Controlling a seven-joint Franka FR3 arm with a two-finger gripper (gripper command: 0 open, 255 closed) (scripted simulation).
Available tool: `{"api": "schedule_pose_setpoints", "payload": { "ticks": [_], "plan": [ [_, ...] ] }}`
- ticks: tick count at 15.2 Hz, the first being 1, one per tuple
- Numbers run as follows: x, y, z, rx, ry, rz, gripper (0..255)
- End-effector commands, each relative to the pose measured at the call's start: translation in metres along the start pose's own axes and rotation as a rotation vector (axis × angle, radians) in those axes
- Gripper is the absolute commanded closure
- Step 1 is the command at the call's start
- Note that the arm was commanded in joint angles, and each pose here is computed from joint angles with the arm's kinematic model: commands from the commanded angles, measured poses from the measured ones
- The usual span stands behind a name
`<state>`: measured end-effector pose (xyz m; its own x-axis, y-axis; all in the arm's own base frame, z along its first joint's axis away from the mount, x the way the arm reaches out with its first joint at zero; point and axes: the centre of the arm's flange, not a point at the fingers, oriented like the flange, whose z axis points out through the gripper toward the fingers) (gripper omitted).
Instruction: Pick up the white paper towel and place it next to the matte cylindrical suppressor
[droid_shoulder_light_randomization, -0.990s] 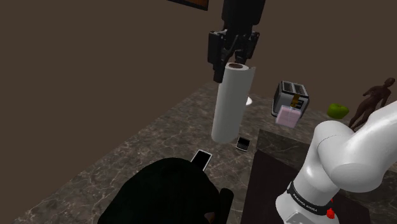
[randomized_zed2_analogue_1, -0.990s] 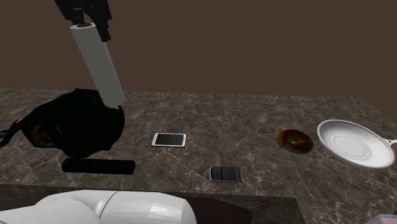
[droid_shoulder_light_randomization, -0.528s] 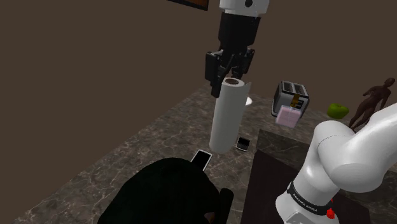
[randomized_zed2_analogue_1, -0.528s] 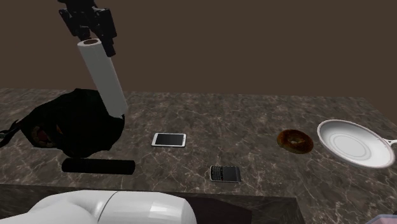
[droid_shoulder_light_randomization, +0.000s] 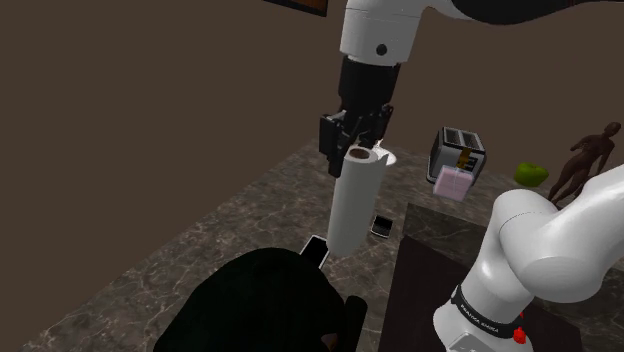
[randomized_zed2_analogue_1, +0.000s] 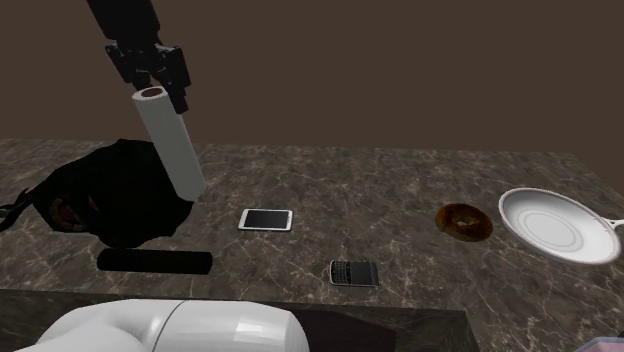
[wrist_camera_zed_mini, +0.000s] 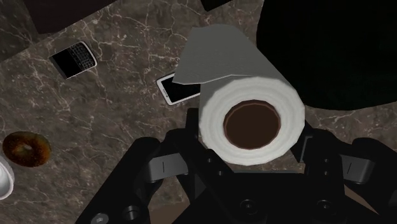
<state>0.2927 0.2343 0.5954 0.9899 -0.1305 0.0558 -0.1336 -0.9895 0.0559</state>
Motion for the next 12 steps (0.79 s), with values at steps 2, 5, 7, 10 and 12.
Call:
{"api": "schedule_pose_setpoints", "payload": {
  "ticks": [2, 5, 7, 10, 12],
  "plan": [
    [-0.001, -0.001, 0.016, 0.000, 0.000, 0.000, 255],
    [-0.001, -0.002, 0.032, 0.000, 0.000, 0.000, 255],
    [-0.002, -0.002, 0.042, 0.000, 0.000, 0.000, 255],
    [-0.003, -0.003, 0.058, 0.000, 0.000, 0.000, 255],
    [-0.003, -0.004, 0.068, 0.000, 0.000, 0.000, 255]
  ]
}}
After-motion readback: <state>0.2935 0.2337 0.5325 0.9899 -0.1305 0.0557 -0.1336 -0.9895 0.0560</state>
